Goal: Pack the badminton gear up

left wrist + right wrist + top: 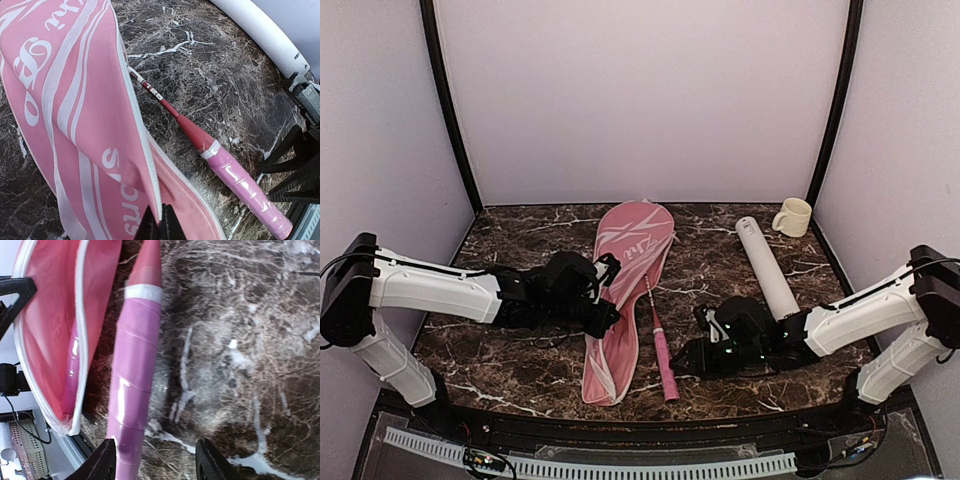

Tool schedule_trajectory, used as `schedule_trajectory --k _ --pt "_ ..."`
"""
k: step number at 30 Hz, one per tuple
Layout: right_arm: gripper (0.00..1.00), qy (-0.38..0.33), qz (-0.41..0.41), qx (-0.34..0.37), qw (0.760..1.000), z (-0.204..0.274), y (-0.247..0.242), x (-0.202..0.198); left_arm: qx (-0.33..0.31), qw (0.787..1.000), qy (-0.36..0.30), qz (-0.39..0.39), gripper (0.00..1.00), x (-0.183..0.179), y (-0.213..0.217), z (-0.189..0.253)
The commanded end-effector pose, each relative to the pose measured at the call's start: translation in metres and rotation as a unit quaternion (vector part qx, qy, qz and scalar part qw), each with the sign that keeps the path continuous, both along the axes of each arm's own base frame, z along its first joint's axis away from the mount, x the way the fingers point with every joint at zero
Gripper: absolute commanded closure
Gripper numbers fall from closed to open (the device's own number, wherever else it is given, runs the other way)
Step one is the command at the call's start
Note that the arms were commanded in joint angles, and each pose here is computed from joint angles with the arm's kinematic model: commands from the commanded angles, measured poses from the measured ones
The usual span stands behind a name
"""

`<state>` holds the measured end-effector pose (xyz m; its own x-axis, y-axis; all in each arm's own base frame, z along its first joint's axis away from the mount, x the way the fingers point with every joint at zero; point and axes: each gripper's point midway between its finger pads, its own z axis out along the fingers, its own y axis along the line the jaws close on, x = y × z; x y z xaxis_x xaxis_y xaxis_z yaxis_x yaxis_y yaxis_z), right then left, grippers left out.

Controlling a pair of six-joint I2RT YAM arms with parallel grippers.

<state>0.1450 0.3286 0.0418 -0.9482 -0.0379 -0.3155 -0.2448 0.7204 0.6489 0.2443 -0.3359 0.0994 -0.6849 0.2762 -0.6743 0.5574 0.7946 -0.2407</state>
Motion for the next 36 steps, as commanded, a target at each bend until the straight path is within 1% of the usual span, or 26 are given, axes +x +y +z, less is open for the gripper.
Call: schedule_trajectory --k 1,11,15,21,25,28,30,33,36 --pt "0.47 -0.004 0.009 0.045 0.999 0.020 0.022 0.002 -0.020 1.000 -0.018 0.005 1.00 0.008 -0.005 0.021" --pt "0.54 0.012 0.025 0.051 0.998 0.014 0.033 -0.002 -0.017 1.000 -0.018 0.006 1.00 0.008 -0.004 0.020" --pt "0.57 0.016 0.033 0.066 0.997 0.019 0.039 -0.004 -0.016 1.000 -0.017 0.007 1.00 0.008 -0.003 0.019" --pt "0.70 0.027 0.041 0.093 0.994 0.027 0.047 -0.007 -0.019 1.000 -0.018 0.006 1.00 0.008 -0.004 0.021" --pt "0.76 0.027 0.040 0.106 0.993 0.035 0.051 -0.006 -0.020 1.000 -0.016 0.001 1.00 0.008 -0.006 0.020" --pt "0.77 0.025 0.041 0.110 0.993 0.039 0.053 -0.006 -0.022 1.000 -0.014 -0.003 1.00 0.007 -0.008 0.019" --pt "0.76 0.026 0.038 0.099 0.994 0.033 0.051 -0.005 -0.022 1.000 -0.014 -0.004 1.00 0.007 -0.009 0.019" --pt "0.69 0.035 0.028 0.072 0.996 0.018 0.047 -0.004 -0.023 1.000 -0.015 -0.004 1.00 0.007 -0.009 0.019" --pt "0.66 0.044 0.024 0.057 0.997 0.007 0.044 -0.004 -0.025 1.000 -0.016 -0.003 1.00 0.007 -0.009 0.021"
